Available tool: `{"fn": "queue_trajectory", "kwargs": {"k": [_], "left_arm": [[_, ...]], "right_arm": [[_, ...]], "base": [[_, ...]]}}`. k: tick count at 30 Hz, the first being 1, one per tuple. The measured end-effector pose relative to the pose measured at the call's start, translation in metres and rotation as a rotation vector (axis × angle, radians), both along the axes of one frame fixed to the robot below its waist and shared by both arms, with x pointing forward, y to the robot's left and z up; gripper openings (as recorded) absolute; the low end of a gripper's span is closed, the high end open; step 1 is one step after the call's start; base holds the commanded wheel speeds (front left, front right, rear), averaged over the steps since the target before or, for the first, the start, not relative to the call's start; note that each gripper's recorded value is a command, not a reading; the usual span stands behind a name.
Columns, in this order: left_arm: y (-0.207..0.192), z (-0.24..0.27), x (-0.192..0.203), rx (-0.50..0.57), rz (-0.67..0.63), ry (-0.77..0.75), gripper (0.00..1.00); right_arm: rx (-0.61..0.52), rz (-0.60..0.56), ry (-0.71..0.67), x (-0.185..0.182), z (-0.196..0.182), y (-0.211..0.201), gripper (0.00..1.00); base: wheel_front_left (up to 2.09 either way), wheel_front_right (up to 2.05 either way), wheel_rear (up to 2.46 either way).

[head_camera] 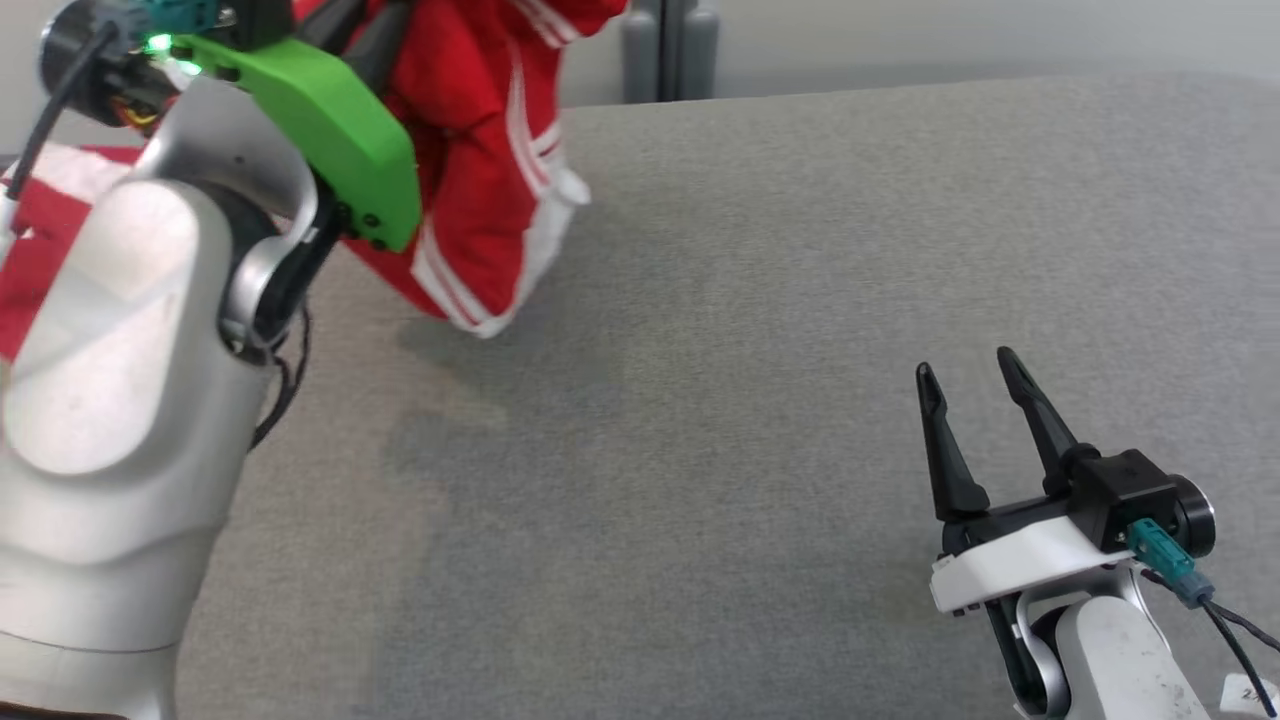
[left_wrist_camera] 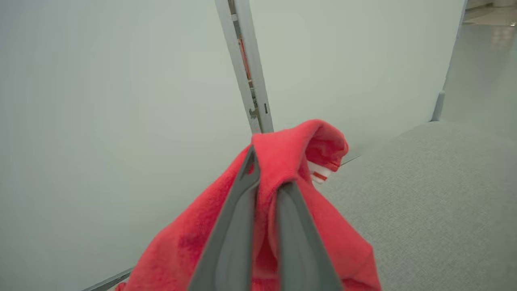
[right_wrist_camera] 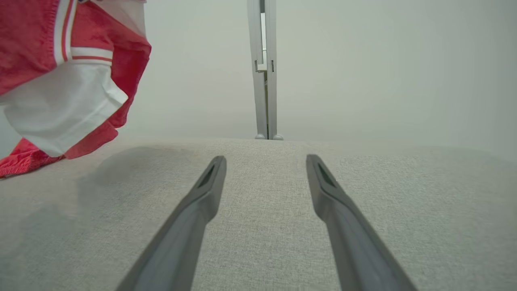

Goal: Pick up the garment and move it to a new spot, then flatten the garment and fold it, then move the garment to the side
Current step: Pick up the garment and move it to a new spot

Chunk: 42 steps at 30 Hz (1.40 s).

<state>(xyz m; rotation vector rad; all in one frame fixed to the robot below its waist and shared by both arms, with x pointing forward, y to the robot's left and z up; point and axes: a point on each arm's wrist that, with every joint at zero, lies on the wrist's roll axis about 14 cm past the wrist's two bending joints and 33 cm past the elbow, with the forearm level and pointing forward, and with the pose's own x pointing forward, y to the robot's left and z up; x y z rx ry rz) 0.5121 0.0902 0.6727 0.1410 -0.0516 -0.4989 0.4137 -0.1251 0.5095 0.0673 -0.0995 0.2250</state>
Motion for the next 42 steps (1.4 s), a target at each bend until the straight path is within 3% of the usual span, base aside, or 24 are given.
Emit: {"fn": "queue_trajectory", "kwargs": {"k": [5,9,16,22,23,26,27,28,35,42], "left_arm": [[-0.083,0.021,-0.011,-0.194,-0.178,-0.045,0.0],[-0.123,-0.024,-0.01,-0.329,-0.229,0.067,0.0],[-0.105,-0.189,0.005,-0.282,-0.06,0.387,0.0],[-0.074,-0.261,0.012,-0.24,0.065,0.48,0.0],[-0.066,-0.268,0.015,-0.231,0.092,0.477,0.04],[-0.049,-0.272,0.023,-0.203,0.14,0.439,0.45],[-0.044,-0.271,0.024,-0.195,0.152,0.425,0.79],[-0.04,-0.271,0.025,-0.187,0.165,0.412,1.0],[-0.03,-0.251,0.025,-0.197,0.18,0.345,1.0],[-0.018,-0.186,0.024,-0.313,0.201,0.168,1.0]], "right_arm": [[-0.007,-0.109,-0.003,-0.01,0.003,-0.038,1.0],[-0.005,-0.162,0.0,-0.011,0.003,-0.057,1.0],[-0.011,-0.216,0.047,-0.002,-0.015,-0.076,1.0],[-0.026,-0.243,0.106,0.004,-0.038,-0.086,1.0],[-0.028,-0.239,0.114,0.006,-0.041,-0.085,1.0],[-0.027,-0.223,0.119,0.01,-0.045,-0.08,1.0],[-0.027,-0.217,0.118,0.012,-0.045,-0.078,1.0],[-0.026,-0.212,0.118,0.013,-0.045,-0.076,1.0],[-0.028,-0.188,0.094,0.016,-0.037,-0.067,1.0],[-0.04,-0.174,0.061,0.016,-0.025,-0.062,1.0]], "base": [[0.0,0.0,0.0],[0.0,0.0,0.0],[0.0,0.0,0.0],[0.0,0.0,0.0],[0.0,0.0,0.0],[0.0,0.0,0.0],[0.0,0.0,0.0],[0.0,0.0,0.0],[0.0,0.0,0.0],[0.0,0.0,0.0]]}}
